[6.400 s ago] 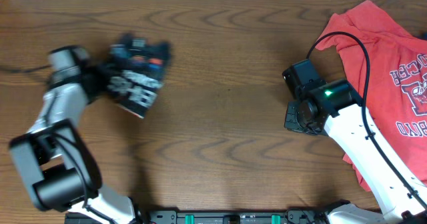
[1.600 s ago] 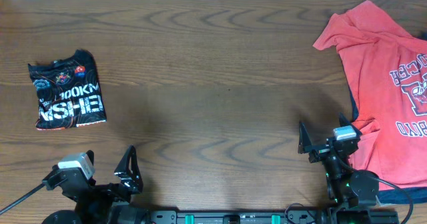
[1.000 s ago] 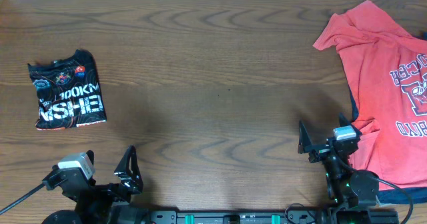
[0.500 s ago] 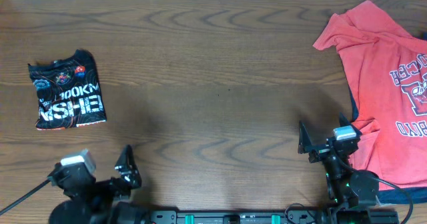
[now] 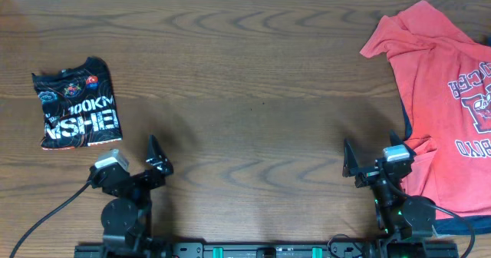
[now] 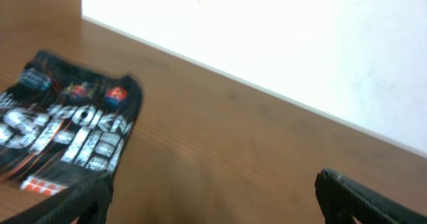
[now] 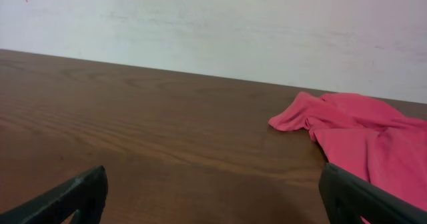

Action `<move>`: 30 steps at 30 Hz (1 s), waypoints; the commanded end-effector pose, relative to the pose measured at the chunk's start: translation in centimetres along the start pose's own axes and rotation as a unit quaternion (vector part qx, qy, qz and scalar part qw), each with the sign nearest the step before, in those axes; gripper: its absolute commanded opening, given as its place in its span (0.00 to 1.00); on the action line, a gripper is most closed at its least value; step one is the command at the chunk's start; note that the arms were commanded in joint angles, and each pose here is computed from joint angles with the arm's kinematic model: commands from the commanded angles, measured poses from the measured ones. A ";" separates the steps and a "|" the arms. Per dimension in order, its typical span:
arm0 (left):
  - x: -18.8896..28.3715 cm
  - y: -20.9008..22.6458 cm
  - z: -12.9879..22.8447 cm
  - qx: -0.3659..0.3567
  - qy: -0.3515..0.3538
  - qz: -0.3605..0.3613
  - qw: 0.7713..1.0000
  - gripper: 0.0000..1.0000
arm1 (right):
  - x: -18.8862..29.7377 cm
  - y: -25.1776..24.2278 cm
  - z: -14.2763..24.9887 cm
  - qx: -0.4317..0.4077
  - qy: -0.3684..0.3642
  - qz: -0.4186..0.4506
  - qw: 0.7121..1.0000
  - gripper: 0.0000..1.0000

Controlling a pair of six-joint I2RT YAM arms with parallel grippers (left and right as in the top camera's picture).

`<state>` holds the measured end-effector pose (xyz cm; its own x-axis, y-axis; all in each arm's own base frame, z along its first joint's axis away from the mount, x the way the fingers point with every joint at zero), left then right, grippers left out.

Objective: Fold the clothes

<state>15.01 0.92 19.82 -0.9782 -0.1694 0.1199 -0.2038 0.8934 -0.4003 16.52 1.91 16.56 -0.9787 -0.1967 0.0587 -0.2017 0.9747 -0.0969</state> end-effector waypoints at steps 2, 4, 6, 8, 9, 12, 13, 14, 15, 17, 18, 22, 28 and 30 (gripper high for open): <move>-1.4 0.7 1.7 0.004 -0.039 0.006 0.999 0.98 | 0.0 -0.1 0.0 0.007 -0.001 0.001 1.000 0.99; -1.8 0.9 2.5 0.012 -0.044 0.012 0.999 0.98 | 0.0 -0.1 0.0 0.007 -0.001 0.001 1.000 0.99; -1.8 1.0 2.9 0.010 -0.034 0.009 0.999 0.98 | 0.0 -0.1 0.0 0.007 -0.001 0.001 1.000 0.99; -1.8 1.1 3.0 0.008 -0.029 0.007 1.000 0.98 | 0.0 -0.1 0.0 0.007 -0.001 0.001 1.000 0.99; -1.8 1.2 3.2 0.007 -0.025 0.003 1.000 0.98 | 0.0 -0.1 0.0 0.007 0.000 0.001 1.000 0.99; -1.9 1.7 3.7 0.002 -0.010 -0.013 1.000 0.98 | 0.0 -0.1 0.0 0.007 -0.001 0.001 1.000 0.99; -1.9 2.0 3.9 0.001 -0.004 -0.020 1.000 0.98 | 0.0 -0.1 0.0 0.007 -0.001 0.001 1.000 0.99; -1.9 2.1 3.8 0.001 -0.006 -0.024 1.000 0.98 | 0.0 -0.1 0.0 0.007 -0.001 0.001 1.000 0.99; -1.9 2.2 3.7 0.002 -0.009 -0.027 1.000 0.98 | 0.0 -0.1 0.0 0.007 -0.001 0.001 1.000 0.99; -1.9 2.4 3.6 0.003 -0.011 -0.034 0.999 0.98 | 0.0 -0.1 0.0 0.007 -0.001 0.001 1.000 0.99; -1.9 2.5 3.6 0.003 -0.012 -0.036 0.999 0.98 | 0.0 -0.1 0.0 0.007 -0.001 0.001 1.000 0.99; -1.9 2.5 3.6 0.003 -0.011 -0.036 0.999 0.98 | 0.0 -0.1 0.0 0.007 -0.001 0.001 1.000 0.99; -1.9 2.5 3.6 0.003 -0.011 -0.036 0.999 0.98 | 0.0 -0.1 0.0 0.007 -0.001 0.001 1.000 0.99; -1.9 2.5 3.6 0.003 -0.011 -0.036 0.999 0.98 | 0.0 -0.1 0.0 0.007 -0.001 0.001 1.000 0.99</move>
<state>16.34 1.81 16.50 -0.9704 -0.2289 0.0772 -0.2401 0.8775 -0.4151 16.52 1.91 16.56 -0.9787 -0.1967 0.0587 -0.2017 0.9747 -0.0969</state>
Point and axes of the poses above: each gripper's point midway between its finger pads, its own x axis back along the fingers, its own y axis along the line the jaws close on, z = x × y, the point moved 8 cm from there along x, back along the fingers, and after that the axes turned 4 degrees about x, right-handed, at the moved point
